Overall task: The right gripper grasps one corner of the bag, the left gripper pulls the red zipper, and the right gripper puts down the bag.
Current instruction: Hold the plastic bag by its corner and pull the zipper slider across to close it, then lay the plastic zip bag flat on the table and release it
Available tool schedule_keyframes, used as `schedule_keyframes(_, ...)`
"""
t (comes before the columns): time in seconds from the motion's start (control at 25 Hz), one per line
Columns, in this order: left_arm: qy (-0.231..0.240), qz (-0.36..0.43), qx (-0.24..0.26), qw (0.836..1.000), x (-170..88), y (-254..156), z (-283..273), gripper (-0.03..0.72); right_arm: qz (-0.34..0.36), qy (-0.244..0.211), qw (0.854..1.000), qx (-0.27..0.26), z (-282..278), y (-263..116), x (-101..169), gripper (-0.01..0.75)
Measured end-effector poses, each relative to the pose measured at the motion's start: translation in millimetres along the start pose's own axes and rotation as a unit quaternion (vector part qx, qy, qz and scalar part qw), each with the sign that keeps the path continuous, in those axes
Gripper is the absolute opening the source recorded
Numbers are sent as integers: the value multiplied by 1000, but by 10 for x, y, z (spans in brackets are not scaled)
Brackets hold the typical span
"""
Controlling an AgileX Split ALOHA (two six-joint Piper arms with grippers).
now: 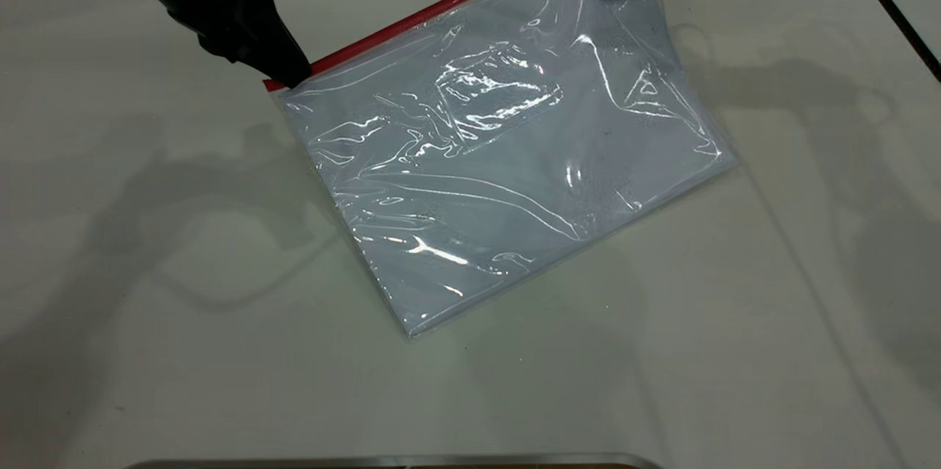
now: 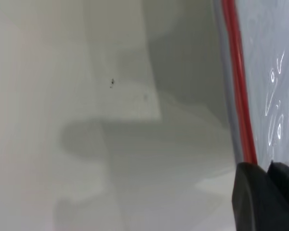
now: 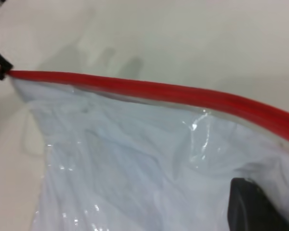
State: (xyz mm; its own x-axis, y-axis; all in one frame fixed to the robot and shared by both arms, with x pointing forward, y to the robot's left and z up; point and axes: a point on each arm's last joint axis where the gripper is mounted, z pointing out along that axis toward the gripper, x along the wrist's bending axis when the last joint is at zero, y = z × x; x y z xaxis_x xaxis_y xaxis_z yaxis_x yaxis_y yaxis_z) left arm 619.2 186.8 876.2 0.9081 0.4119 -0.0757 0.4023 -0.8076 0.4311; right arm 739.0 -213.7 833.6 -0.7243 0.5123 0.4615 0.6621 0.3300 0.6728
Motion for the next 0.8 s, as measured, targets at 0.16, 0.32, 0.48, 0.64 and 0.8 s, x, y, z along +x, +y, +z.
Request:
schedule_keyframes(0.16, -1, -5, -4, 1000, -3, 9, 1, 47, 9, -19, 1000, 3, 12, 0, -25, 95)
schedule_keyframes(0.32, -1, -6, -3, 1000, -4, 7, 1, 90, 8, -41, 999, 2, 10, 0, -65, 260)
schedule_keyframes(0.48, 3, -31, 4, 1000, 2, -5, -30, 254, -1, -78, 997, 2, -72, 25, -166, 494)
schedule_keyframes(0.64, 28, -101, -17, 994, 0, 98, -237, 474, 3, -98, 995, -7, -154, 141, -198, 660)
schedule_keyframes(0.8, 59, -157, -39, 985, -57, 234, -623, 608, -8, -120, 993, 16, -420, 428, -47, 679)
